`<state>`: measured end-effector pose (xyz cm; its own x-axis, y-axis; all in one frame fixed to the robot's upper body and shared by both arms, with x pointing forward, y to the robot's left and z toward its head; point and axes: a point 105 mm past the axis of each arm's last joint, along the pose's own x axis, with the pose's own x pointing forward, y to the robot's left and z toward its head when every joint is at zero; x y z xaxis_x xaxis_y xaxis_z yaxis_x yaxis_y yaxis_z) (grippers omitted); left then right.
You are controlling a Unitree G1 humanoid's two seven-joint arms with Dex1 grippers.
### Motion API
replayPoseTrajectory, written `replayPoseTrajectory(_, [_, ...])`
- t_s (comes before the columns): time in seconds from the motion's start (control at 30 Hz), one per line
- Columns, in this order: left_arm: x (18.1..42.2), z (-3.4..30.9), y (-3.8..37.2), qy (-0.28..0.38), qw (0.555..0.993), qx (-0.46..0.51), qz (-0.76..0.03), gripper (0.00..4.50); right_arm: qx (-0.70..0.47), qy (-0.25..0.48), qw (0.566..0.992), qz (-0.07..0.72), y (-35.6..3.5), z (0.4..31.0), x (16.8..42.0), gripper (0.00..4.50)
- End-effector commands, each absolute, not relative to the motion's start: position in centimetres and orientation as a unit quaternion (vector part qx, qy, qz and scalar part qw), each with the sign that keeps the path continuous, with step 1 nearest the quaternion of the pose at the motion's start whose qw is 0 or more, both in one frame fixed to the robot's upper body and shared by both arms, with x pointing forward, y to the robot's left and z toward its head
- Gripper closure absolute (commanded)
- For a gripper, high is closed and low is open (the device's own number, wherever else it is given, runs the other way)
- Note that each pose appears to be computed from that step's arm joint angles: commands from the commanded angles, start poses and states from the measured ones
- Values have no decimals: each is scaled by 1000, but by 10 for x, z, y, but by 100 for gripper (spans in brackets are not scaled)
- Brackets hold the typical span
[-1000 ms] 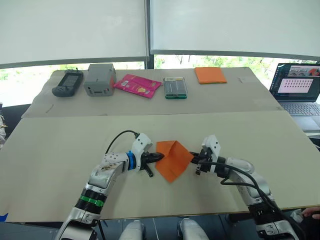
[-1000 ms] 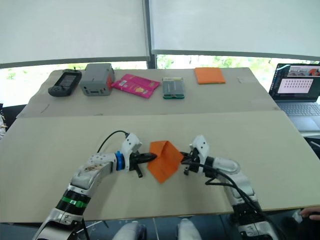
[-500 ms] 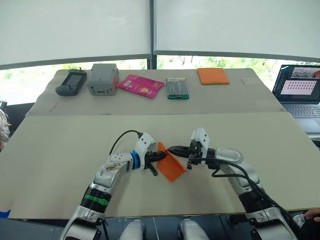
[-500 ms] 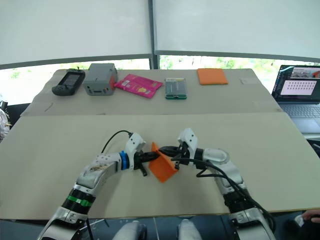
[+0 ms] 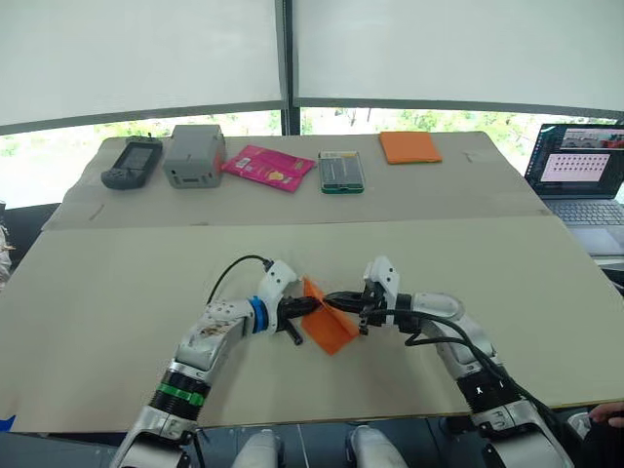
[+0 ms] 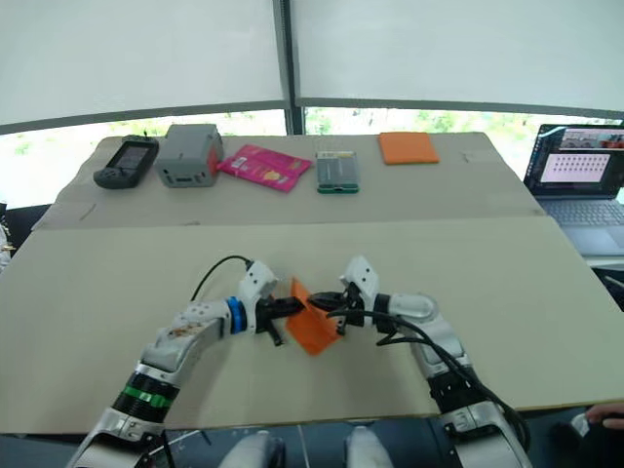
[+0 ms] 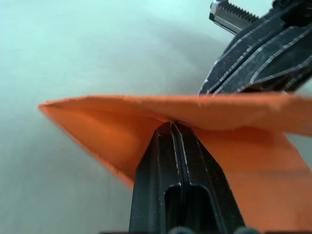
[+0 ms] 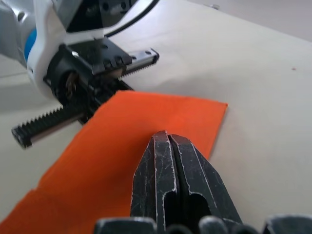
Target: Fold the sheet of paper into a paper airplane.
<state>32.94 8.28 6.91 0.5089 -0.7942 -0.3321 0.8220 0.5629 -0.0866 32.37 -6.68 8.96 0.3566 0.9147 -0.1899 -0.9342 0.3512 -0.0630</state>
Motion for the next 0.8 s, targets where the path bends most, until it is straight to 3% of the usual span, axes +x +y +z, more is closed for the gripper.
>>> replayPoseTrajectory(0.03, [338,59,137,221,886,46,-405,448,-94,42,810,578,-58,95,324,450])
replayPoseTrajectory(0.27, [331,67,147,221,877,44,-423,448,-104,45,808,579,-54,90,327,450])
replayPoseTrajectory(0.57, [321,69,113,202,864,10,-462,448,-117,32,817,563,-56,96,334,450])
replayPoseTrajectory(0.8, [313,55,108,227,851,32,-472,448,-120,-7,817,564,-49,124,337,450])
